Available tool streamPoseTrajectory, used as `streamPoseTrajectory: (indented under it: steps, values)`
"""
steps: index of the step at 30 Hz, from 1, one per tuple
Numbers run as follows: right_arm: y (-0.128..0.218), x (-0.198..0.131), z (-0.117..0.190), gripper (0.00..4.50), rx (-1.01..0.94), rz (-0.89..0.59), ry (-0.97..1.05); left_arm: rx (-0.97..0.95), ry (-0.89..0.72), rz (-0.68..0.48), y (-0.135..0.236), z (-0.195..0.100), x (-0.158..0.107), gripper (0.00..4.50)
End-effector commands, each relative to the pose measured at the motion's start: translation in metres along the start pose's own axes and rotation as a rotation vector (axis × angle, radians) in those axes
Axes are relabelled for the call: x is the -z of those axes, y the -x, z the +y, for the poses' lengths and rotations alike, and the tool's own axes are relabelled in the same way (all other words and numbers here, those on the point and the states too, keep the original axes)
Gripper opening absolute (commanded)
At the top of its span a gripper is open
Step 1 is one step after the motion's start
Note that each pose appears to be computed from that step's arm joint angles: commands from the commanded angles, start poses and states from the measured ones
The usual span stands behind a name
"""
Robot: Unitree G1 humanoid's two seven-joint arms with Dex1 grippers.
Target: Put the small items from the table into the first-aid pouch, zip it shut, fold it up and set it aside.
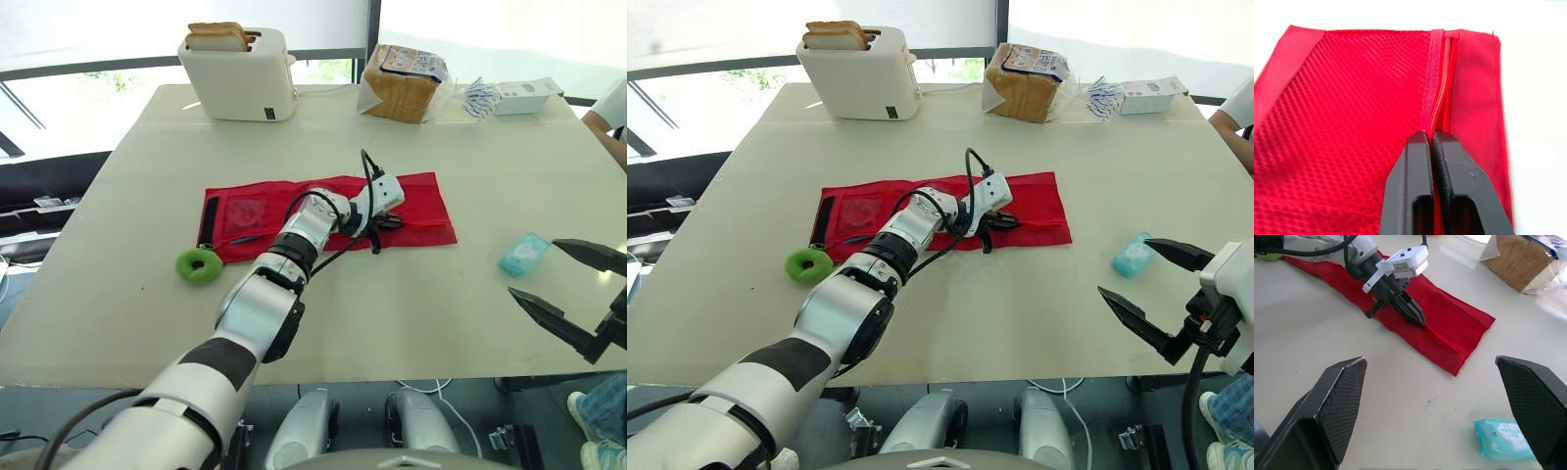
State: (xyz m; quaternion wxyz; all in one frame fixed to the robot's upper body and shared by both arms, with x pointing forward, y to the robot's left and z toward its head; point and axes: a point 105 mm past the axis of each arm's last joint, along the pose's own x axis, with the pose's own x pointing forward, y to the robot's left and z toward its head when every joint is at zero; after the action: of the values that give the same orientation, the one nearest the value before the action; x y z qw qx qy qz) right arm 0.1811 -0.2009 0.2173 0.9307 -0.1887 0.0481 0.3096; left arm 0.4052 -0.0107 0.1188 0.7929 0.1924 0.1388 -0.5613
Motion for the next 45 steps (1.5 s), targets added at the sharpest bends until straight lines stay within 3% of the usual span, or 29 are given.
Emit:
streamPoseTrajectory:
  steps: [1, 8, 17, 20, 23, 33, 40, 45]
  values:
    - [-0.002, -0.005, 0.005, 4.50, -0.011, -0.007, 0.023, 0.025, 0.051, -0.059, 0.002, -0.001, -0.016, 0.14]
    - [0.002, 0.007, 0.000, 4.50, 0.054, 0.051, -0.058, 0.083, 0.211, -0.108, 0.027, -0.001, -0.015, 0.14]
    - [0.000, 0.043, -0.033, 4.50, 0.357, 0.146, -0.280, 0.049, 0.388, -0.171, 0.049, -0.019, -0.014, 0.14]
    - [-0.008, 0.052, -0.043, 4.50, 0.458, 0.143, -0.368, 0.024, 0.388, -0.183, 0.045, -0.022, -0.016, 0.14]
    - [-0.020, 0.082, -0.062, 4.50, 0.670, 0.204, -0.469, 0.014, 0.377, -0.215, 0.038, -0.027, -0.024, 0.14]
    - [-0.076, 0.112, -0.087, 4.50, 0.839, 0.188, -0.662, -0.024, 0.336, -0.218, 0.009, -0.040, -0.029, 0.14]
    - [-0.104, 0.128, -0.092, 4.50, 0.924, 0.311, -0.575, -0.048, 0.295, -0.208, -0.002, -0.042, -0.033, 0.14]
    - [-0.105, 0.135, -0.089, 4.50, 0.974, 0.333, -0.528, -0.052, 0.265, -0.208, -0.006, -0.044, -0.037, 0.14]
